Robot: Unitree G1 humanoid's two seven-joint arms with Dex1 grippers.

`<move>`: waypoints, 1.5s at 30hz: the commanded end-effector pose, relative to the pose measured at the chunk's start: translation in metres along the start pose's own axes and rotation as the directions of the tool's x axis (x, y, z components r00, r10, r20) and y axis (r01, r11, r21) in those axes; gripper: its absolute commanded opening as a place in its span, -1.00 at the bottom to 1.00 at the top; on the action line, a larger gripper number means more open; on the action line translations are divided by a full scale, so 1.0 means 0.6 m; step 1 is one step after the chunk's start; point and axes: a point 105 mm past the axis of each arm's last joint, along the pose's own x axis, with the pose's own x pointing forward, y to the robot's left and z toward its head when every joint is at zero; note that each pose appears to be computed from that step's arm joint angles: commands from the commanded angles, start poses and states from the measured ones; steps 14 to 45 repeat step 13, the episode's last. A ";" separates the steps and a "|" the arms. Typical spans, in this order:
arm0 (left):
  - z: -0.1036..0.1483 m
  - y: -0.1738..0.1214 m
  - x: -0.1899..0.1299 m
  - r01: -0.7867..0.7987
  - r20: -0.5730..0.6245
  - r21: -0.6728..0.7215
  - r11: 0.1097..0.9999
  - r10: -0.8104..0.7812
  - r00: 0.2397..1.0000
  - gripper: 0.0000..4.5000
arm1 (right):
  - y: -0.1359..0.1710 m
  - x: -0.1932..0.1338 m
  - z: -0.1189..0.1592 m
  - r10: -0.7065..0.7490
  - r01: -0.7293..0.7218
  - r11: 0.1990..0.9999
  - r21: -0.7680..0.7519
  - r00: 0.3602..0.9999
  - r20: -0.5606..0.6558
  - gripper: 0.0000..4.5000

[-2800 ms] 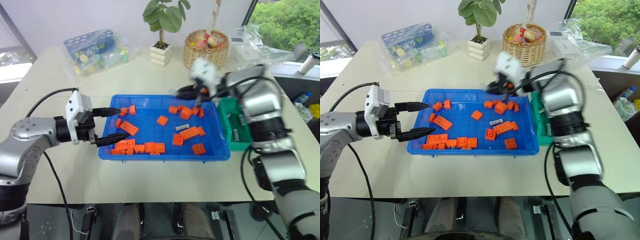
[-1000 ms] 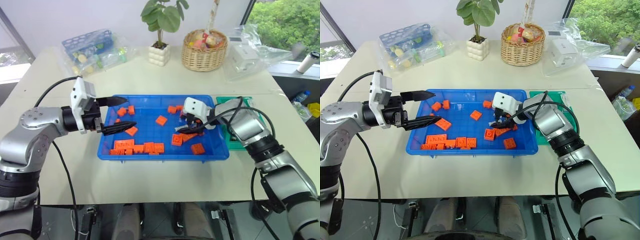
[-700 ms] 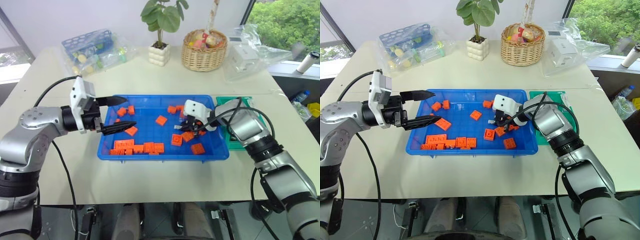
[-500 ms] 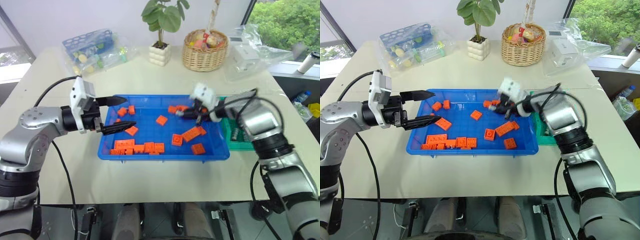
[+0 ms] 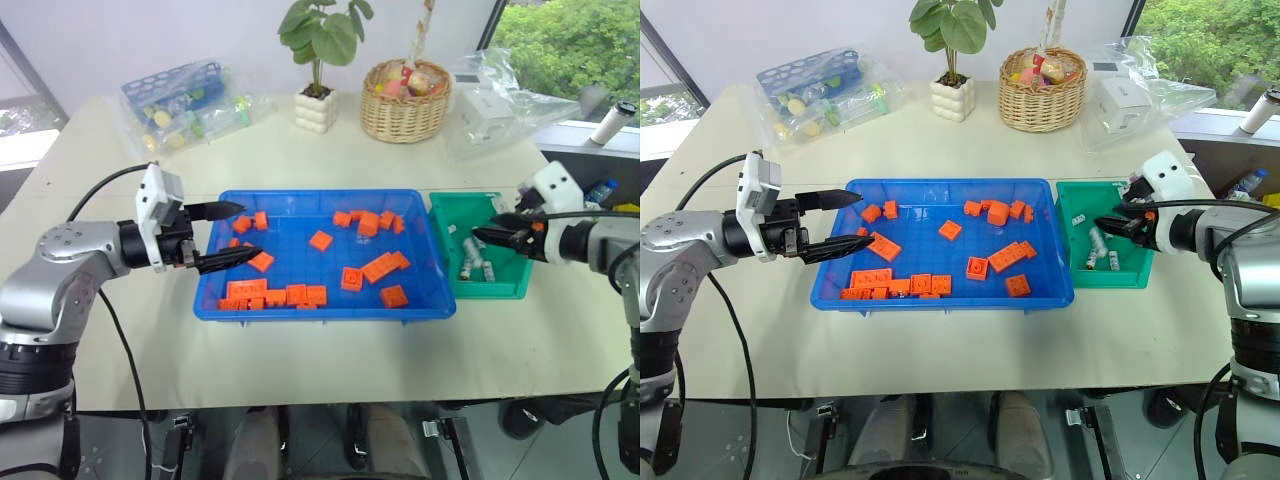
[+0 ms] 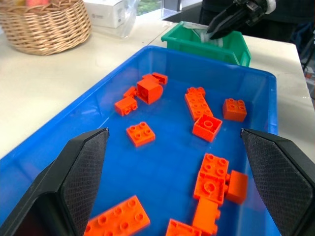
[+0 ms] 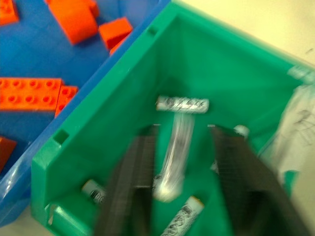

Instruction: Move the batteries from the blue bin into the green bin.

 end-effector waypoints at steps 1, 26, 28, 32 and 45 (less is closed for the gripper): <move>0.016 0.013 -0.016 -0.031 0.003 0.048 0.998 0.031 1.000 1.00 | -0.026 -0.036 0.029 -0.023 0.028 0.998 -0.059 0.995 0.097 0.04; 0.006 0.062 -0.147 -0.241 -0.111 0.072 0.968 0.248 0.962 1.00 | -0.091 -0.177 -0.051 0.187 -0.183 0.968 -0.174 0.982 0.006 0.04; 0.006 0.062 -0.147 -0.241 -0.111 0.072 0.968 0.248 0.962 1.00 | -0.091 -0.177 -0.051 0.187 -0.183 0.968 -0.174 0.982 0.006 0.04; 0.006 0.062 -0.147 -0.241 -0.111 0.072 0.968 0.248 0.962 1.00 | -0.091 -0.177 -0.051 0.187 -0.183 0.968 -0.174 0.982 0.006 0.04; 0.006 0.062 -0.147 -0.241 -0.111 0.072 0.968 0.248 0.962 1.00 | -0.091 -0.177 -0.051 0.187 -0.183 0.968 -0.174 0.982 0.006 0.04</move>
